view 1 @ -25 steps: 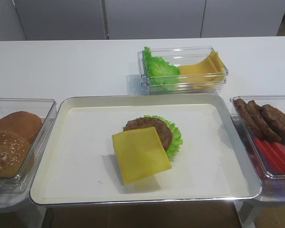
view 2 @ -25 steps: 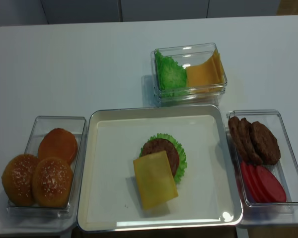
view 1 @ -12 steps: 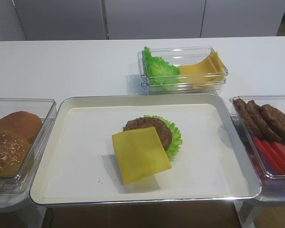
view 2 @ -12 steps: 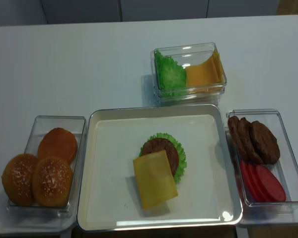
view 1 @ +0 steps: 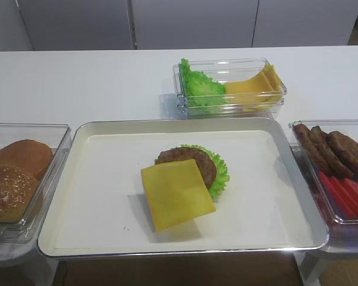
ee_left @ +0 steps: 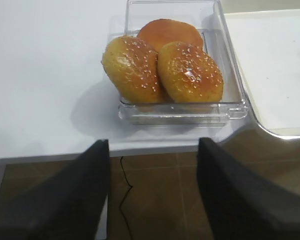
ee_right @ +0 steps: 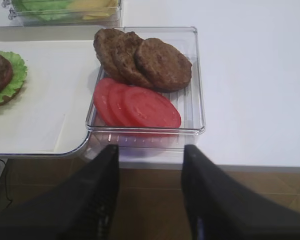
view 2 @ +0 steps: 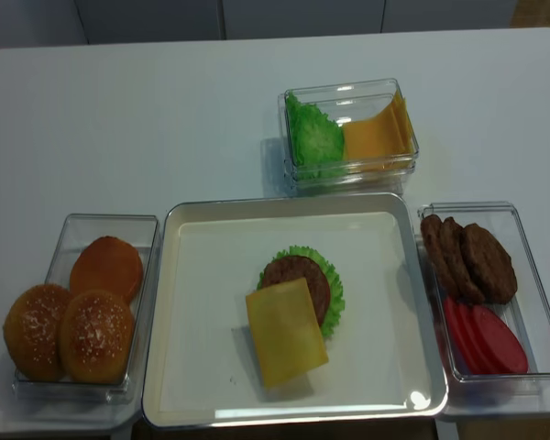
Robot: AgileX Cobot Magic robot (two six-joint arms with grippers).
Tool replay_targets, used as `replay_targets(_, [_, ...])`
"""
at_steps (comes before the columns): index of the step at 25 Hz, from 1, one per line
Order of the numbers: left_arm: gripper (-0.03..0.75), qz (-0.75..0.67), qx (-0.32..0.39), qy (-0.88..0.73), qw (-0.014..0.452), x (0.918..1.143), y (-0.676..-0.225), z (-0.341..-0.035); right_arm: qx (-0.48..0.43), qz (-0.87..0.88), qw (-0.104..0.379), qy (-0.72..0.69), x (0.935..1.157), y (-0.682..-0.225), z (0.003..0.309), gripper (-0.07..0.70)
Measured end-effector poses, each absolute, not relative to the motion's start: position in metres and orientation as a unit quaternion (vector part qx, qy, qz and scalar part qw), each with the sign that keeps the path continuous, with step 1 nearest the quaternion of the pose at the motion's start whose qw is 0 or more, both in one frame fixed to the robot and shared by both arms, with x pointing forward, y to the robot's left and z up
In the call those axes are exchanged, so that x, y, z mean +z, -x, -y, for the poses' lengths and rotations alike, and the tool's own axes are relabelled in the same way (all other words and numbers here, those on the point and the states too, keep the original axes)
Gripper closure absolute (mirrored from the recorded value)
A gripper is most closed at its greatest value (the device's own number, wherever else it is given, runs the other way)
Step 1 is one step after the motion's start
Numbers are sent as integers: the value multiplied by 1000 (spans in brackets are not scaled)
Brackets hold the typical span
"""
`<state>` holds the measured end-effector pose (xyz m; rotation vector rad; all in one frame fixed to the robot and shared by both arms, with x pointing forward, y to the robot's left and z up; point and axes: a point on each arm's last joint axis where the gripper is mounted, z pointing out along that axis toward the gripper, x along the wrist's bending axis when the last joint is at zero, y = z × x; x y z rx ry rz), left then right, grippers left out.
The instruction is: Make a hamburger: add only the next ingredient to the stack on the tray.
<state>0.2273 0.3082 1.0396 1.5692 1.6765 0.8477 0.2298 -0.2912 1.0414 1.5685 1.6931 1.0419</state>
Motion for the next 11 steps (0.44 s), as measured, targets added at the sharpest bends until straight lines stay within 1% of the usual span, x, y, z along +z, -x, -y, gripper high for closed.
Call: replay_targets(11, [304, -644, 326, -603, 340, 1040, -227, -308, 393, -638, 299, -591, 1041, -230, 291, 384])
